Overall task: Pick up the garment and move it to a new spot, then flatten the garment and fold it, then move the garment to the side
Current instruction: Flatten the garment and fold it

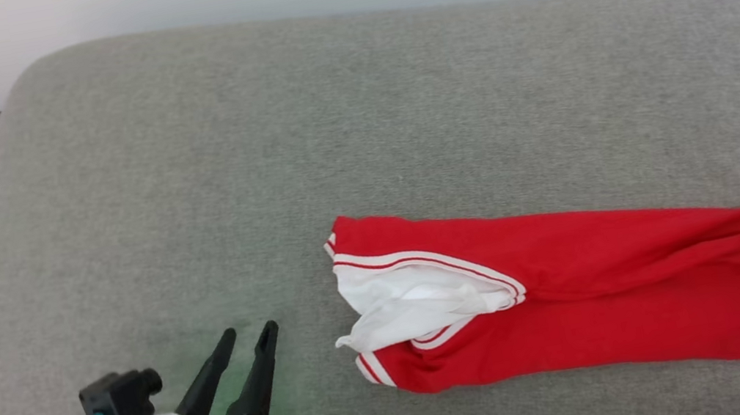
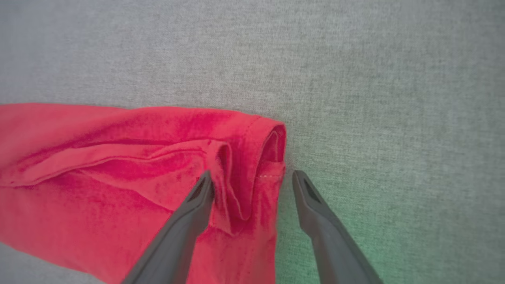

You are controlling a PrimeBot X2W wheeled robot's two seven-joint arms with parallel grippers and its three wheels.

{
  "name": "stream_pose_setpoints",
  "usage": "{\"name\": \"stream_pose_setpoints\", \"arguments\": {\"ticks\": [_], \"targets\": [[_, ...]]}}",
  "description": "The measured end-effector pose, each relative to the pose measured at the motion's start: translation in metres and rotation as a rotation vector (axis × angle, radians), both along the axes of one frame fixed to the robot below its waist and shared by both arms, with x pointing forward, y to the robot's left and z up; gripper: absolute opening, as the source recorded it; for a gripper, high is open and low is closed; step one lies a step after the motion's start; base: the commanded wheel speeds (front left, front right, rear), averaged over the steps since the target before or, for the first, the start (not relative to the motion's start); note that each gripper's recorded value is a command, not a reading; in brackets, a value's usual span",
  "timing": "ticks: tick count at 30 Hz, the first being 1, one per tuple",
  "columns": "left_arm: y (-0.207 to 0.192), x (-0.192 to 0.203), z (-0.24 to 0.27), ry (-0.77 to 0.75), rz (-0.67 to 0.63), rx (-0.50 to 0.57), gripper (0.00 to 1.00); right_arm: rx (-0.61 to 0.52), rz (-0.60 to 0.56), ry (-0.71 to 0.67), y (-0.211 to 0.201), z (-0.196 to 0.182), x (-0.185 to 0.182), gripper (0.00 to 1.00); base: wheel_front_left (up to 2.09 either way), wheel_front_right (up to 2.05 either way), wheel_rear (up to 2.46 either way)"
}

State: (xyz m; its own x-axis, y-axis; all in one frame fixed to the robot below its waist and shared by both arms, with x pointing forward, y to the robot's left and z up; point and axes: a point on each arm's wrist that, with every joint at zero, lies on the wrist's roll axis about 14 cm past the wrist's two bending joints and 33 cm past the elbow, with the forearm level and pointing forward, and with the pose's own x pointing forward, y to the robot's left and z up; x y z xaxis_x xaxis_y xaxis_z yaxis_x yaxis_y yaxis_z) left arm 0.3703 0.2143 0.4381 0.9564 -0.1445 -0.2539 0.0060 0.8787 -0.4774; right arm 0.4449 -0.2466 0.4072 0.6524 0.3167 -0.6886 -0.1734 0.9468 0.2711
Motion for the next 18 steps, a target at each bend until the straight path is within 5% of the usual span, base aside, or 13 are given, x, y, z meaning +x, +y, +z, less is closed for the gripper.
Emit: {"name": "stream_pose_setpoints", "arguments": {"ticks": [8, 18], "targets": [[0.026, -0.002, 0.017, -0.114, 0.127, 0.128, 1.00, -0.015, -0.015, 0.137, -0.010, -0.015, -0.014, 1.00, 0.00, 0.00, 0.00], [0.046, 0.003, 0.068, -0.308, 0.185, 0.450, 1.00, -0.017, -0.010, 0.236, -0.006, -0.018, -0.029, 1.00, 0.00, 0.00, 0.00]]}}
